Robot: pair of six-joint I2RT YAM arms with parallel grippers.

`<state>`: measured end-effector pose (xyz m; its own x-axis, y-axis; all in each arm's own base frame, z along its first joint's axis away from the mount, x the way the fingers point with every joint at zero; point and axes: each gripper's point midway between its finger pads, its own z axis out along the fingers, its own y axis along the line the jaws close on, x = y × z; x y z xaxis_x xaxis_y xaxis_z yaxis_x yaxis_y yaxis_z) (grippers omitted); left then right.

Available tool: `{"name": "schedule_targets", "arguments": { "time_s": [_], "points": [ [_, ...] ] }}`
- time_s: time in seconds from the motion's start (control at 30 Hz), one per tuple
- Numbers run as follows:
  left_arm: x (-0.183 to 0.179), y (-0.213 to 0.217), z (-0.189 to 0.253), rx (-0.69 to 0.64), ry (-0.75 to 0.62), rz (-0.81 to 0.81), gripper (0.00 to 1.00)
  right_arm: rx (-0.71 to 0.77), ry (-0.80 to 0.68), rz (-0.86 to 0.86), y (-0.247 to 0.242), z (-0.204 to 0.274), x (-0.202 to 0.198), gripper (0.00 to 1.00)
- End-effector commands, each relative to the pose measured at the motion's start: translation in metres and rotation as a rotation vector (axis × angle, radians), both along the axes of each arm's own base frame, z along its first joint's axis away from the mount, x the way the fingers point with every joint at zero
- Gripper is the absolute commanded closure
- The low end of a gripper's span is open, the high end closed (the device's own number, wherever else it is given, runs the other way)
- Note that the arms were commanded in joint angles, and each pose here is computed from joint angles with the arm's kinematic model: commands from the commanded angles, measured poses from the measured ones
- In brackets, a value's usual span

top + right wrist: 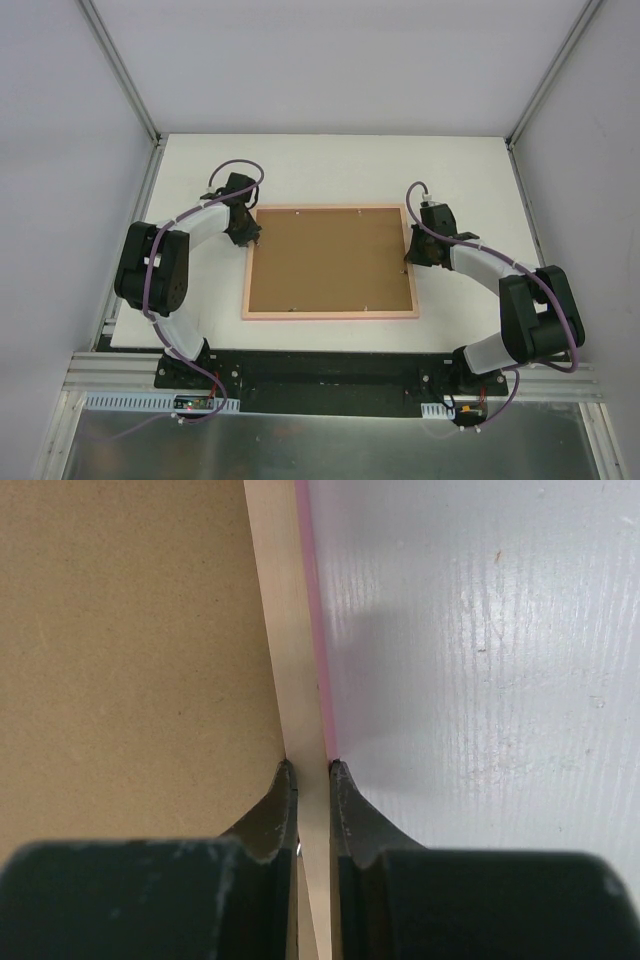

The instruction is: Put the photo into the frame

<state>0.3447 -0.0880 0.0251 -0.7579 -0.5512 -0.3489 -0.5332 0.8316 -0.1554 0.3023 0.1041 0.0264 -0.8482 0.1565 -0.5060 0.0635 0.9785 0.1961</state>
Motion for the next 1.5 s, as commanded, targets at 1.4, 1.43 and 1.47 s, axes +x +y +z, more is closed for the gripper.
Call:
{"name": "schedule_targets", "arguments": {
  "time_s": [1.4, 1.43, 1.47],
  "points": [
    [-0.015, -0.091, 0.138, -0.044, -0.396, -0.624, 0.24, -0.098, 0.078, -0.061, -0.016, 0.008, 0.005, 0.99],
    [-0.024, -0.105, 0.140, -0.039, -0.404, -0.685, 0.24, -0.097, 0.077, -0.059, -0.016, 0.011, 0.005, 0.99],
    [-0.034, -0.119, 0.139, -0.025, -0.415, -0.750, 0.24, -0.099, 0.072, -0.058, -0.016, 0.014, 0.005, 0.99]
  ]
}}
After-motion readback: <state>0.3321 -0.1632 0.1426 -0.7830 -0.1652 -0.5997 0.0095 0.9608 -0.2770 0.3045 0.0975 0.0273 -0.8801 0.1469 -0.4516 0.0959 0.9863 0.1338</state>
